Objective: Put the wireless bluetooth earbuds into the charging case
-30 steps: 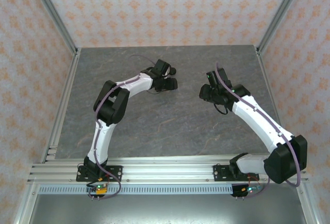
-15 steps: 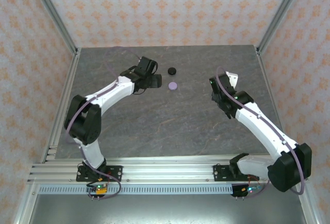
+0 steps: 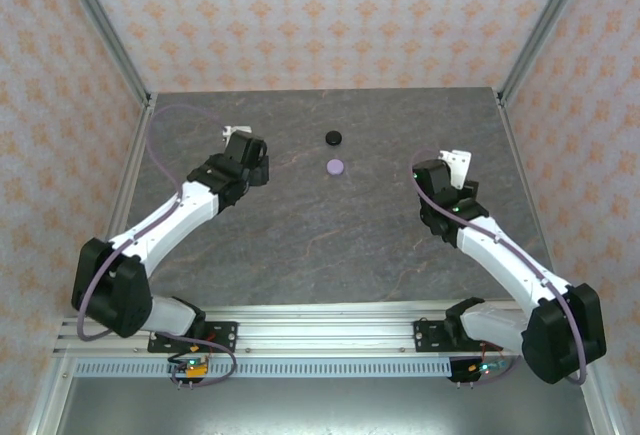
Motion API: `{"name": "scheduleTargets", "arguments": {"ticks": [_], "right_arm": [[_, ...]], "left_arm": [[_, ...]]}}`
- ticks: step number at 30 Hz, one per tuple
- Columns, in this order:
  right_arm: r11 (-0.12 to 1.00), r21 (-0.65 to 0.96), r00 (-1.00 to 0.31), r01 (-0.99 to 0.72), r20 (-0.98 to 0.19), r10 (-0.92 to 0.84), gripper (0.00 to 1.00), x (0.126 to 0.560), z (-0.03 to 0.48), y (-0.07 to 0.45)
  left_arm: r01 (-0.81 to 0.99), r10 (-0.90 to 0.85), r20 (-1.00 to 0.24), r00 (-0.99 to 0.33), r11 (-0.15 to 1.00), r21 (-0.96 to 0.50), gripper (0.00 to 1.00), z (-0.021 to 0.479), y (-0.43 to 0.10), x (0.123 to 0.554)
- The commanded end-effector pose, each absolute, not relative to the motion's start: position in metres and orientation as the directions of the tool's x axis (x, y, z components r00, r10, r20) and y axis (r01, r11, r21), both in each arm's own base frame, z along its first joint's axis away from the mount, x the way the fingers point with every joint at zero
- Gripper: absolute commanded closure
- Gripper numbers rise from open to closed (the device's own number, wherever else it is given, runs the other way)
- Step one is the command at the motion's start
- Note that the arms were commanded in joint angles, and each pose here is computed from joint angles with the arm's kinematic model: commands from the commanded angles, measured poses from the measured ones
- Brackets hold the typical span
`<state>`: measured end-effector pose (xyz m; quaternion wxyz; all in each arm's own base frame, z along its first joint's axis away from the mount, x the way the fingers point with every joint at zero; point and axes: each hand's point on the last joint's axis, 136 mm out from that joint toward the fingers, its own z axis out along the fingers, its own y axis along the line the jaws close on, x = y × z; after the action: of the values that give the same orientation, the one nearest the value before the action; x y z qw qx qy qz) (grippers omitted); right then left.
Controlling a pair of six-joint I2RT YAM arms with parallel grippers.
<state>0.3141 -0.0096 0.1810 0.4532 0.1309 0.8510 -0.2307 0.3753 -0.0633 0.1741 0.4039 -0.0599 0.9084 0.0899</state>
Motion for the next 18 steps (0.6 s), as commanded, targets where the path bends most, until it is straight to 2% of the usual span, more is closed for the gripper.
{"name": "scheduleTargets", "arguments": {"ticks": [1, 7, 18], "right_arm": [[0.836, -0.255, -0.49, 0.485, -0.871, 0.019, 0.47, 0.322, 0.185, -0.02], [0.843, -0.17, -0.472, 0.511, -0.875, 0.111, 0.42, 0.325, 0.158, -0.034], [0.901, -0.06, -0.414, 0.43, -0.9, 0.138, 0.33, 0.342, 0.131, -0.035]], "left_arm": [[-0.269, -0.008, -0.794, -0.607, 0.943, 0.197, 0.13, 0.178, -0.034, 0.375], [-0.354, -0.006, -0.807, -0.59, 0.9, 0.252, 0.1, 0.159, -0.008, 0.371], [-0.245, 0.115, -0.796, -0.594, 0.917, 0.316, 0.06, 0.135, 0.0, 0.38]]}}
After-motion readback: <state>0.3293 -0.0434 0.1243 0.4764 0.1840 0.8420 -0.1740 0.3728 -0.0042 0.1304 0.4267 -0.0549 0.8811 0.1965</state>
